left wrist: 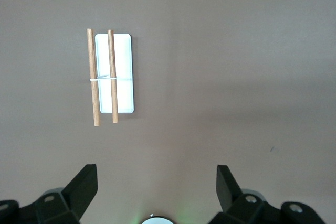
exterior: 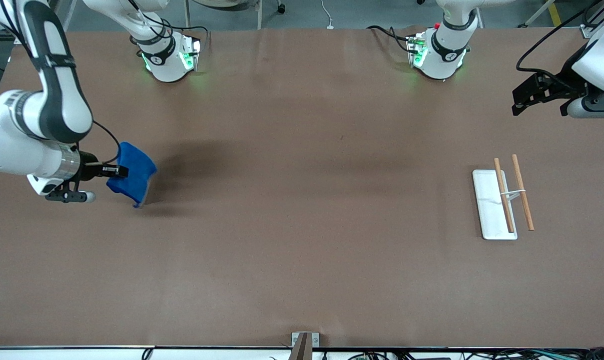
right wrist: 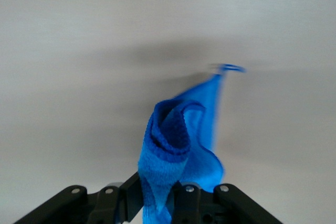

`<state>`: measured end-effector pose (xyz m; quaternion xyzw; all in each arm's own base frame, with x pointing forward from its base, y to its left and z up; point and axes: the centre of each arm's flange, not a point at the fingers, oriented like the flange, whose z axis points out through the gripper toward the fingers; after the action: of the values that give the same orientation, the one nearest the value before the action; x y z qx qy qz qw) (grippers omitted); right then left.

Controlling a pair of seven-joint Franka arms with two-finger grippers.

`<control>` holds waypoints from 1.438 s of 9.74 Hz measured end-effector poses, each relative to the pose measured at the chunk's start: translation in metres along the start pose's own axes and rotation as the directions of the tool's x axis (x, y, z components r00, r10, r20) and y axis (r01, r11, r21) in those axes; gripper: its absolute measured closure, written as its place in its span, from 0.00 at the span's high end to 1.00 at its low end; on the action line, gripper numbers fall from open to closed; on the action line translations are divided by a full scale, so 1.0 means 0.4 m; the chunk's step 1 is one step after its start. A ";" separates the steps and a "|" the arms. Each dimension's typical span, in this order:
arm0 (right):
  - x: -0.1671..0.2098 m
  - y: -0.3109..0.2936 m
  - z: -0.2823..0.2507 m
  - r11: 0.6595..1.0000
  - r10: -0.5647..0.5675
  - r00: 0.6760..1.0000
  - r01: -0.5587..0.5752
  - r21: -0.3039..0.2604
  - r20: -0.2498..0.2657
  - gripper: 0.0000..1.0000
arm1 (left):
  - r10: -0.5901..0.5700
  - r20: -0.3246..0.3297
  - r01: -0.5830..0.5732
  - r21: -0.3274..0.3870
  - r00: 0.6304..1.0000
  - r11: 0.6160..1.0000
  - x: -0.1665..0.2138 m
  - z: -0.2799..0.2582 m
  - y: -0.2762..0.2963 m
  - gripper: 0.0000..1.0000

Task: Right arm passes towel to left arm to hang
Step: 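Carry the towel toward the middle while the left gripper reaches toward it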

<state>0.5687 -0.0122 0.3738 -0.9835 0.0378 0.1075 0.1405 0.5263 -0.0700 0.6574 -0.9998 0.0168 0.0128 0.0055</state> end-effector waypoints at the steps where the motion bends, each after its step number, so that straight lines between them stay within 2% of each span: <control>1: 0.007 -0.082 -0.058 0.997 -0.026 1.000 0.026 0.073 0.001 0.12 | 0.011 0.017 -0.011 -0.019 1.000 1.000 0.012 0.020 0.011 1.00; 2: 0.010 -0.173 -0.112 0.989 -0.034 0.999 0.035 0.141 -0.011 0.12 | 0.027 0.041 -0.024 -0.075 0.999 0.997 0.026 0.046 0.037 1.00; 4: -0.001 -0.371 -0.179 0.961 -0.050 0.998 0.058 0.272 -0.037 0.12 | 0.045 0.074 -0.022 -0.282 0.996 0.959 0.044 0.068 0.086 1.00; 5: -0.014 -0.467 -0.192 0.930 -0.072 0.997 0.081 0.357 -0.039 0.12 | 0.048 0.080 -0.013 -0.393 0.996 0.919 0.050 0.065 0.105 1.00; 6: -0.018 -0.546 -0.195 0.888 -0.081 0.995 0.097 0.450 -0.053 0.12 | 0.046 0.089 0.006 -0.508 0.995 0.861 0.060 0.060 0.116 1.00; 7: -0.018 -0.620 -0.191 0.834 -0.073 0.995 0.100 0.542 -0.071 0.12 | 0.045 0.108 0.032 -0.617 0.993 0.787 0.075 0.061 0.121 1.00; 8: -0.022 -0.686 -0.185 0.764 -0.052 0.996 0.084 0.639 -0.069 0.12 | 0.055 0.127 0.050 -0.701 0.990 0.712 0.093 0.070 0.133 1.00; 9: -0.030 -0.750 -0.182 0.683 -0.027 0.998 0.061 0.728 -0.058 0.12 | 0.090 0.130 0.045 -0.778 0.987 0.627 0.112 0.085 0.152 1.00; 10: -0.046 -0.814 -0.178 0.611 -0.004 0.999 0.039 0.791 -0.046 0.12 | 0.142 0.102 0.009 -0.841 0.985 0.542 0.134 0.111 0.172 1.00; 11: -0.068 -0.874 -0.173 0.557 0.009 0.999 0.027 0.830 -0.038 0.12 | 0.202 0.047 -0.052 -0.887 0.978 0.458 0.159 0.153 0.190 1.00; 12: -0.094 -0.934 -0.165 0.521 0.002 1.000 0.023 0.853 -0.028 0.12 | 0.251 -0.020 -0.112 -0.926 0.968 0.359 0.187 0.211 0.209 1.00; 14: -0.130 -1.019 -0.156 0.450 -0.035 0.999 -0.002 0.893 0.020 0.12 | 0.265 -0.100 -0.141 -0.980 0.959 0.140 0.225 0.341 0.243 1.00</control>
<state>0.5733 0.3629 0.5531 -0.7619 0.0763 0.0879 0.6371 0.6093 -0.1687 0.5177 -0.7539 0.1389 0.0697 -0.6383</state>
